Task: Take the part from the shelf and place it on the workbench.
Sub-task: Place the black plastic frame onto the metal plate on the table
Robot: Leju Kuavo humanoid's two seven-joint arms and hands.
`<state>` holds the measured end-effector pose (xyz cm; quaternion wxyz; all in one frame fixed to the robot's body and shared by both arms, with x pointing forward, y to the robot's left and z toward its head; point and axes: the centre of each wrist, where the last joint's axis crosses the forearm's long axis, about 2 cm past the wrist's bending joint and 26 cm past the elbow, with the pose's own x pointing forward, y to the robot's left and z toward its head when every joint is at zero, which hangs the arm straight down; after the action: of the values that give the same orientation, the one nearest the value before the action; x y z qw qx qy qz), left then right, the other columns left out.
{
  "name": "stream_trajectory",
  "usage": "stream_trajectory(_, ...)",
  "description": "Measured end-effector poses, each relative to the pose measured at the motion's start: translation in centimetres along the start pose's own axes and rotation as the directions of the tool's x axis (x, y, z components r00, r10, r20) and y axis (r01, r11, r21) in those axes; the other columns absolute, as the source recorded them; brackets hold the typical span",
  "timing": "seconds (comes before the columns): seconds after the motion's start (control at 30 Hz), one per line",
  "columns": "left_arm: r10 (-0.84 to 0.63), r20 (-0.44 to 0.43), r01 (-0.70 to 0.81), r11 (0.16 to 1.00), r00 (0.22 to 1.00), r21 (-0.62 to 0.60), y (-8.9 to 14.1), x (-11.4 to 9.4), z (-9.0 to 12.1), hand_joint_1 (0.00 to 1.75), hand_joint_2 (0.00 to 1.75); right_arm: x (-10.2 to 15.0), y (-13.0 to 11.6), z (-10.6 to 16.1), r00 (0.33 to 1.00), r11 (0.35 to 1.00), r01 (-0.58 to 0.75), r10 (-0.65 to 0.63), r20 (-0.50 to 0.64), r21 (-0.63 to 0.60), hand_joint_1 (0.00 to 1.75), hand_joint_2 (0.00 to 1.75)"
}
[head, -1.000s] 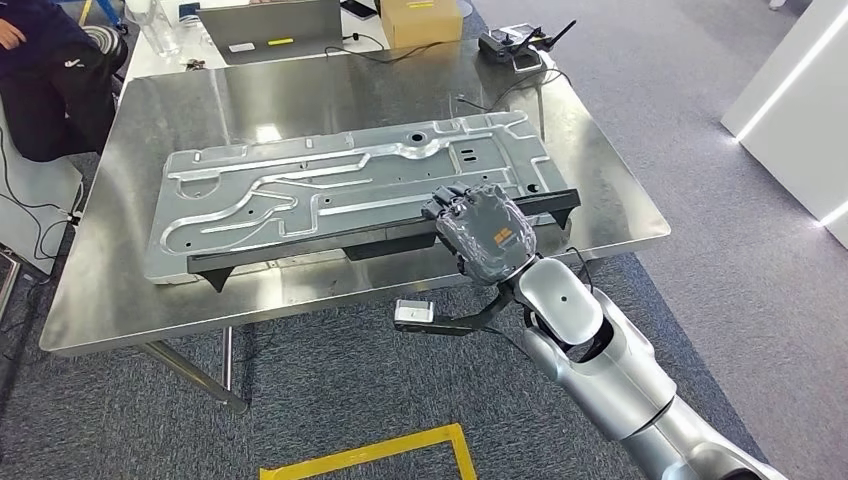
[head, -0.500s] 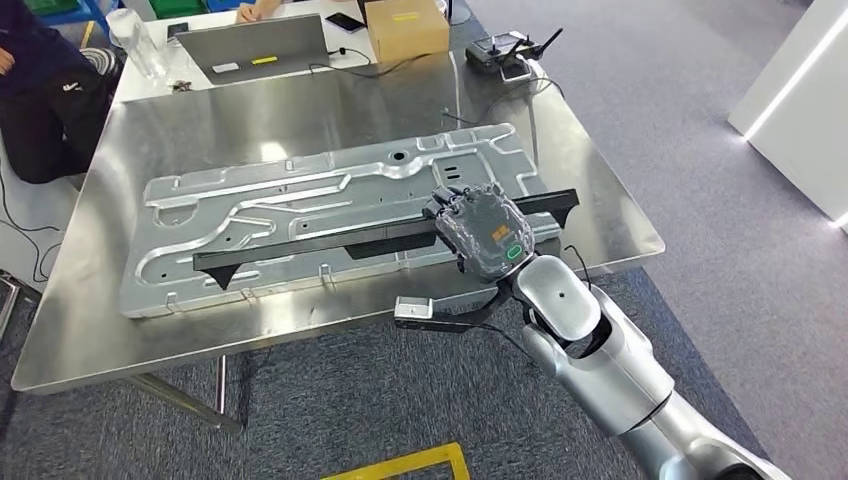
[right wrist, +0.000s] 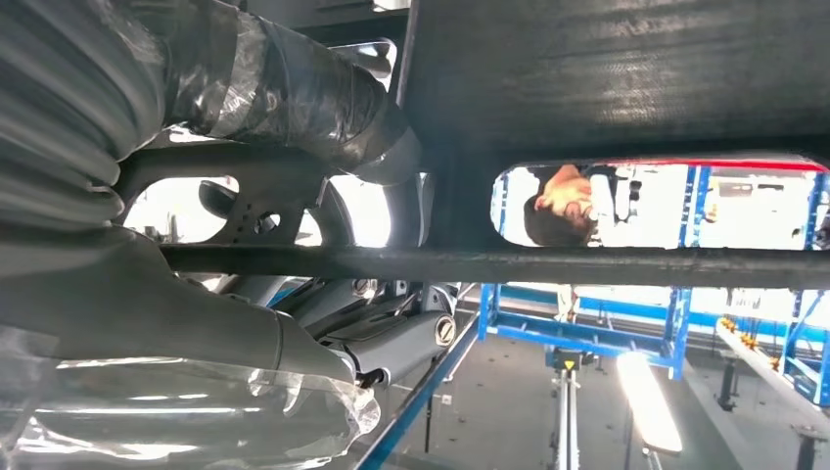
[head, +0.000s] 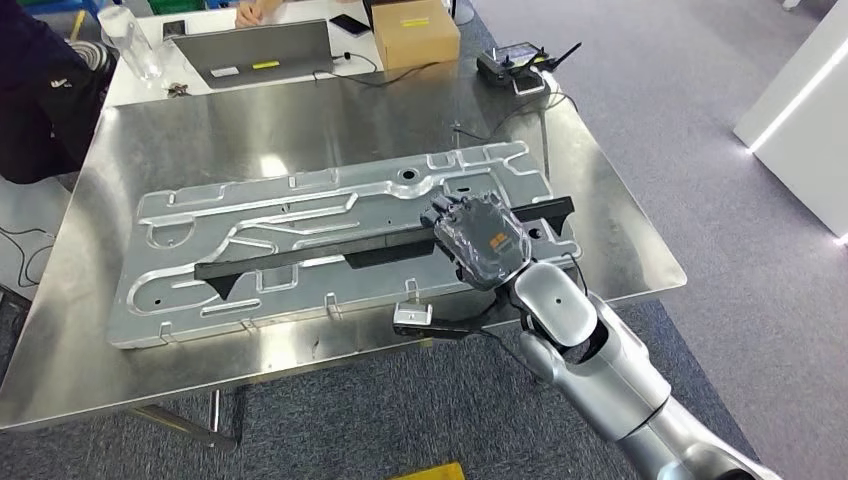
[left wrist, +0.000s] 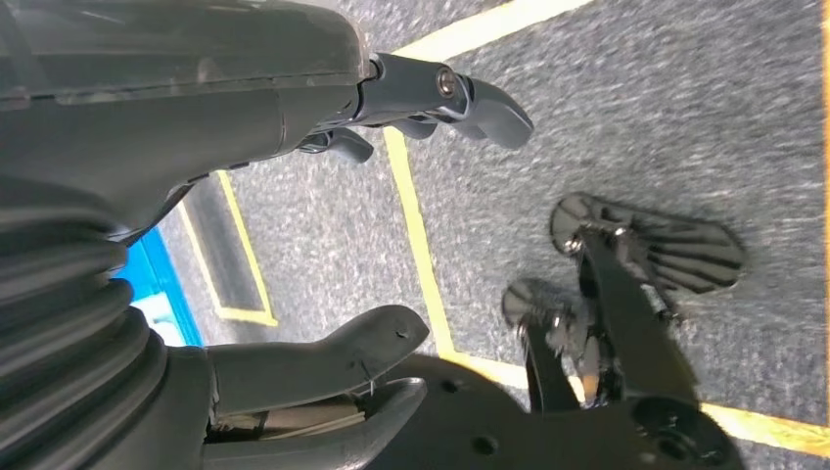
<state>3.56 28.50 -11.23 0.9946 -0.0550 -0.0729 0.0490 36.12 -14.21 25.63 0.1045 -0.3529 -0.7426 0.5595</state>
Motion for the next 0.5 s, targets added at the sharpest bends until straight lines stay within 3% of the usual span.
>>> stream_trajectory(0.5,-0.011,0.008,0.011,1.000,1.000,-0.004,-0.1,0.5,0.0,0.00,1.75,-1.1,1.3,-0.5,1.000,0.997,-0.015,0.017,-0.024,0.074,1.75,1.75)
